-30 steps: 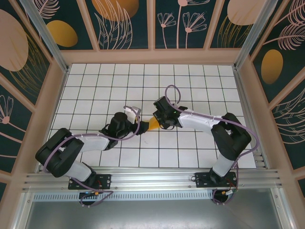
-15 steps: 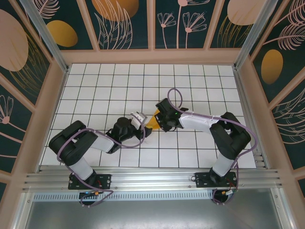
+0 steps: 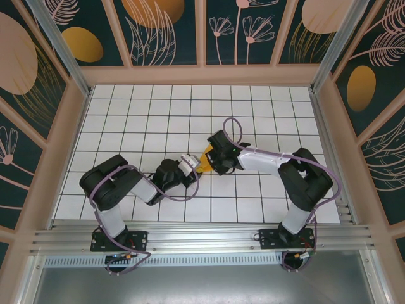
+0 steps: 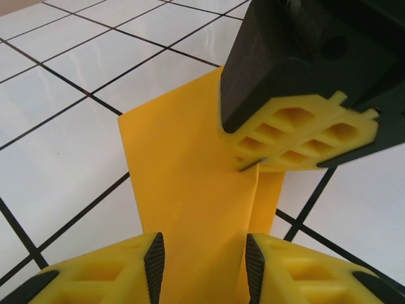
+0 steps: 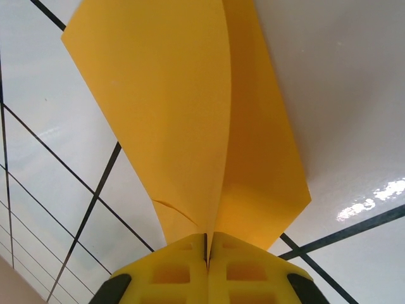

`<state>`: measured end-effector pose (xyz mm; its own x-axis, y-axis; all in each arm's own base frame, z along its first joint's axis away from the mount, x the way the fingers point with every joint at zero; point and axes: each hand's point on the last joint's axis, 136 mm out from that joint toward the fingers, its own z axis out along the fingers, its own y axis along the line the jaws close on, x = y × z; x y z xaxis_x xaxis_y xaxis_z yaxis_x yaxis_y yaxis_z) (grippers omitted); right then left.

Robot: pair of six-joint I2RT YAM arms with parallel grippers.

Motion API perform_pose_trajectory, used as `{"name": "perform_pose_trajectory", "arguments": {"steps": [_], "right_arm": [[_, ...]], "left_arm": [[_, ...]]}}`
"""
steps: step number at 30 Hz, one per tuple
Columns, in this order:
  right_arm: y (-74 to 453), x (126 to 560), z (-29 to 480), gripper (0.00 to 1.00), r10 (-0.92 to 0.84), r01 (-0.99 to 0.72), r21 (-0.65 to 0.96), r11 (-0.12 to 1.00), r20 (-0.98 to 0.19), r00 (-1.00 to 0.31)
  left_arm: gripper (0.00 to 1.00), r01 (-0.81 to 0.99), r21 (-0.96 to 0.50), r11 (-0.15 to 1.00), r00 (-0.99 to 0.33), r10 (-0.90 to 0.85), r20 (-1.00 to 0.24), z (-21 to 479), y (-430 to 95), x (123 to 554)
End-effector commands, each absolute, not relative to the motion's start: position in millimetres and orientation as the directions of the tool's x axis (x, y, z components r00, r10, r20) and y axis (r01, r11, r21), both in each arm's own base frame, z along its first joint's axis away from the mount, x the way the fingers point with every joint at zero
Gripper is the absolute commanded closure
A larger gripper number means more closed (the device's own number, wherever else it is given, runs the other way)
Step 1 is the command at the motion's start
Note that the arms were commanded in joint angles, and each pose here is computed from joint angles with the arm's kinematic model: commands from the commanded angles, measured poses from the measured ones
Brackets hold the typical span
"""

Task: Fold a paper plane with a square sheet of paper (pick it up from the middle)
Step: Fourth fold the wing at the center of the table.

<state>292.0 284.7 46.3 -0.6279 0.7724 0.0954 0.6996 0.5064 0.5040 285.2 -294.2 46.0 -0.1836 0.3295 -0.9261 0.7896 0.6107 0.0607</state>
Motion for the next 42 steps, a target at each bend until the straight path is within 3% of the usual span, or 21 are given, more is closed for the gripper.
{"name": "perform_pose_trajectory", "arguments": {"steps": [1,8,15,27,31,35,36,42], "right_arm": [[287.7,292.7,46.0,1.00,0.775,0.717,0.483,0.502,0.118,-0.621],[291.0,295.3,47.8,1.00,0.773,0.719,0.481,0.502,0.124,-0.623],[294.1,294.9,45.7,1.00,0.766,0.721,0.473,0.507,0.136,-0.628],[297.5,301.7,57.2,1.00,0.746,0.688,0.509,0.518,0.126,-0.654],[295.2,310.0,70.3,0.82,0.723,0.637,0.544,0.546,0.078,-0.686],[282.9,320.4,91.8,0.46,0.643,0.514,0.549,0.659,-0.057,-0.764],[280.2,322.7,96.3,0.41,0.605,0.461,0.555,0.693,-0.100,-0.790],[255.6,316.0,110.7,0.36,0.467,0.219,0.623,0.751,-0.265,-0.844]], "left_arm": [[0.62,0.806,0.114,0.581,-0.101,0.324,-0.941,56.4,-304.9,289.2],[0.63,0.821,0.127,0.557,-0.083,0.335,-0.939,54.6,-310.0,288.4],[0.76,0.814,0.126,0.567,-0.087,0.333,-0.939,52.8,-310.9,291.8],[0.87,0.802,0.094,0.590,-0.132,0.328,-0.935,44.0,-307.5,292.4],[0.93,0.796,0.066,0.602,-0.160,0.314,-0.936,42.7,-306.2,292.3],[0.95,0.771,-0.002,0.636,-0.230,0.276,-0.933,42.5,-304.3,294.1],[0.95,0.763,-0.025,0.646,-0.254,0.264,-0.931,43.1,-303.5,294.7],[0.95,0.700,-0.185,0.690,-0.396,0.159,-0.904,49.1,-301.8,294.5]]}}
